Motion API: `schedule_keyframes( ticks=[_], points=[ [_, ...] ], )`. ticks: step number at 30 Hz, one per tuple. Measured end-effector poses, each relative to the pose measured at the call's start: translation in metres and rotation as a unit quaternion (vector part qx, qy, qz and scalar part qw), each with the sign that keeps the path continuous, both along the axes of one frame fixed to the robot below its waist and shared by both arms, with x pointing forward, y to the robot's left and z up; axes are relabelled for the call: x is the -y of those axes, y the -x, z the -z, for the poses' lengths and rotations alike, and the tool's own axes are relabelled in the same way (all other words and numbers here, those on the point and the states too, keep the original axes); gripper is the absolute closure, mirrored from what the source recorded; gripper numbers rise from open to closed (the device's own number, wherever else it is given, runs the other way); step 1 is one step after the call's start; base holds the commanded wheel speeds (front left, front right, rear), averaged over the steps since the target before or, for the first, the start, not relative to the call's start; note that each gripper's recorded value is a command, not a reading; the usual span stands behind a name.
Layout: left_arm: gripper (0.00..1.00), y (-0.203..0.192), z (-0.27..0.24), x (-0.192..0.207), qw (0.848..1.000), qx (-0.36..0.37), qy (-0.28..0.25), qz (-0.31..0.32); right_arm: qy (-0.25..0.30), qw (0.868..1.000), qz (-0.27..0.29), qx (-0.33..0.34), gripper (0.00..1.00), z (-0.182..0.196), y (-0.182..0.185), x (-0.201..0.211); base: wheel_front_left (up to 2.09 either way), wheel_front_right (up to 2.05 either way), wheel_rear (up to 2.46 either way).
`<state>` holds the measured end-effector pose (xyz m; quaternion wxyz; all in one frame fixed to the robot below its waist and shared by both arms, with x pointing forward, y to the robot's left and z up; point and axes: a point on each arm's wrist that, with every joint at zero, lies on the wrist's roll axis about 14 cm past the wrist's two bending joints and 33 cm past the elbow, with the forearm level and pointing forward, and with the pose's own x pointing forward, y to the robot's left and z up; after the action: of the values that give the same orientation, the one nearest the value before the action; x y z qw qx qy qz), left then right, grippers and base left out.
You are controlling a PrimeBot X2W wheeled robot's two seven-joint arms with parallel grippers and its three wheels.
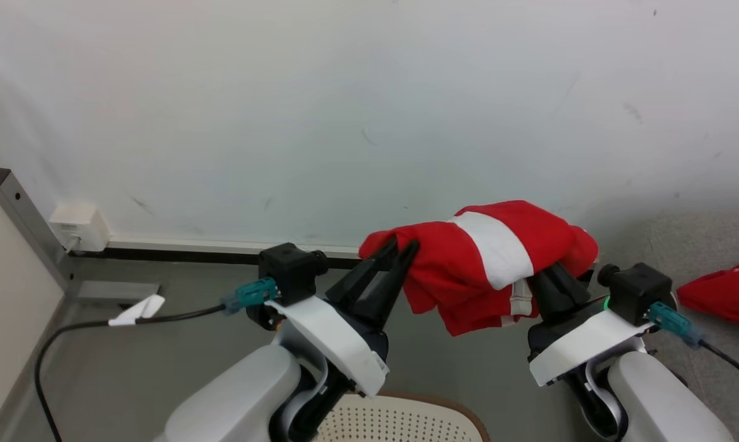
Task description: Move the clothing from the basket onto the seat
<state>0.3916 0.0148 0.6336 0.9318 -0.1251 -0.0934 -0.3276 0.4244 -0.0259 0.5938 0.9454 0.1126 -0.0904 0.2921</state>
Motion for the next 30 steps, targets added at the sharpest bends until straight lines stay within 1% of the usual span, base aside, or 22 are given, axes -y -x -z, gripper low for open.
schedule_keyframes(
  ticks=[7,12,17,18,23,30],
  points=[
    [0.0,0.008,0.013,0.007,1.0,-0.005,-0.008,0.012,-0.009,0.999,0.04,0.029,1.0,-0.015,-0.003,0.03,0.0,0.0,0.0],
    [0.0,0.01,0.02,0.014,1.0,-0.002,-0.02,0.019,-0.006,0.996,0.078,0.045,1.0,-0.023,-0.004,0.062,0.0,0.0,0.0],
    [0.0,0.013,0.029,0.031,0.998,0.005,-0.037,0.043,-0.008,0.993,0.111,0.033,1.0,-0.012,0.003,0.092,0.0,0.0,0.0],
    [0.0,0.014,0.029,0.037,0.997,0.014,-0.047,0.051,-0.008,0.992,0.118,0.031,1.0,-0.011,0.004,0.099,0.0,0.0,0.0],
    [0.0,0.014,0.033,0.06,0.995,0.022,-0.053,0.085,-0.004,0.986,0.161,0.028,1.0,-0.006,0.014,0.136,0.0,0.0,0.0],
    [0.0,0.016,0.047,0.095,0.988,0.024,-0.069,0.133,0.0,0.973,0.23,0.025,1.0,0.001,0.035,0.184,0.0,0.0,0.0]
  ],
)
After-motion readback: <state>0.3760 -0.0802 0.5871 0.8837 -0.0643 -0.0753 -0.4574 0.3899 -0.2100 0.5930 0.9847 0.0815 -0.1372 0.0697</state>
